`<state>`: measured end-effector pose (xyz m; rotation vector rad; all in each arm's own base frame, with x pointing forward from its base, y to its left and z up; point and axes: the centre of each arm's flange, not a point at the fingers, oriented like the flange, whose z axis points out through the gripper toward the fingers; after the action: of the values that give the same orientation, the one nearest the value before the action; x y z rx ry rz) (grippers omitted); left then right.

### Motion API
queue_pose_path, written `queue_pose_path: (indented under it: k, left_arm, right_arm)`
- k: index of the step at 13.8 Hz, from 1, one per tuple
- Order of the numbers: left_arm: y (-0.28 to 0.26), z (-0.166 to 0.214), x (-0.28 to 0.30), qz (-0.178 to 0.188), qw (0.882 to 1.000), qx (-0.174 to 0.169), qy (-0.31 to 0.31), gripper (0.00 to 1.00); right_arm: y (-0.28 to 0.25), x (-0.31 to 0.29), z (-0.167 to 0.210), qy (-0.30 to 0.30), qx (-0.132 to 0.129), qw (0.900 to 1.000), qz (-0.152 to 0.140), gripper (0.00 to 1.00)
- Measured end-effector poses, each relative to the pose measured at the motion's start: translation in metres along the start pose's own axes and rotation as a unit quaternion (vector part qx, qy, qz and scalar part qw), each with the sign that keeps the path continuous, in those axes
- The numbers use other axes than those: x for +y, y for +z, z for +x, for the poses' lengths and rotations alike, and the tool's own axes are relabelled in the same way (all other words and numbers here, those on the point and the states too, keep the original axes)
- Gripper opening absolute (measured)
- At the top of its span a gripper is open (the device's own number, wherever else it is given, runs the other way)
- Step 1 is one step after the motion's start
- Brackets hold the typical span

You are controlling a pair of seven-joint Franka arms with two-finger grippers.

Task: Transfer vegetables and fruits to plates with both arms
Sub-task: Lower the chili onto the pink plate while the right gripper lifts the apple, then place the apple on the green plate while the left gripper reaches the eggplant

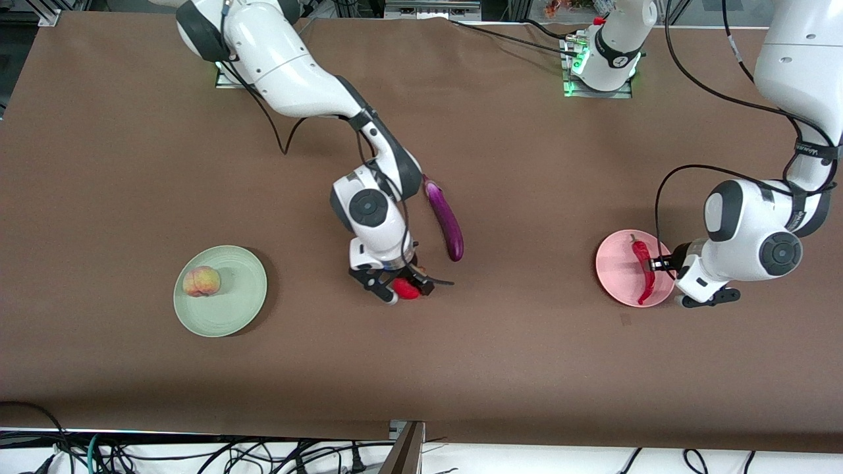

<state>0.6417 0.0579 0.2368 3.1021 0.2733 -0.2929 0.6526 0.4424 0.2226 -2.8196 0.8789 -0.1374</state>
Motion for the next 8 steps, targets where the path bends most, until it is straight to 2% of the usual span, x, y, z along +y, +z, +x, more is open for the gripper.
queue_pose_path:
  k: [2,3,5,8]
  left_arm:
    - [-0.036,-0.005,0.014,-0.008,1.000,0.018,0.002,0.88]
    - [-0.054,-0.013,0.032,-0.025,1.000,0.015,-0.003,0.97]
    - [-0.079,-0.036,0.080,-0.046,0.999,-0.010,-0.023,1.00]
    - [-0.085,-0.073,0.172,-0.057,0.995,-0.031,-0.071,1.00]
  right_arm:
    - [-0.046,0.025,0.060,-0.051,-0.024,0.998,-0.039,0.82]
    - [-0.067,0.044,0.087,-0.089,-0.043,0.993,-0.061,0.82]
    - [-0.094,0.088,0.136,-0.167,-0.066,0.979,-0.094,0.82]
    - [-0.093,0.167,0.188,-0.244,-0.071,0.959,-0.128,0.82]
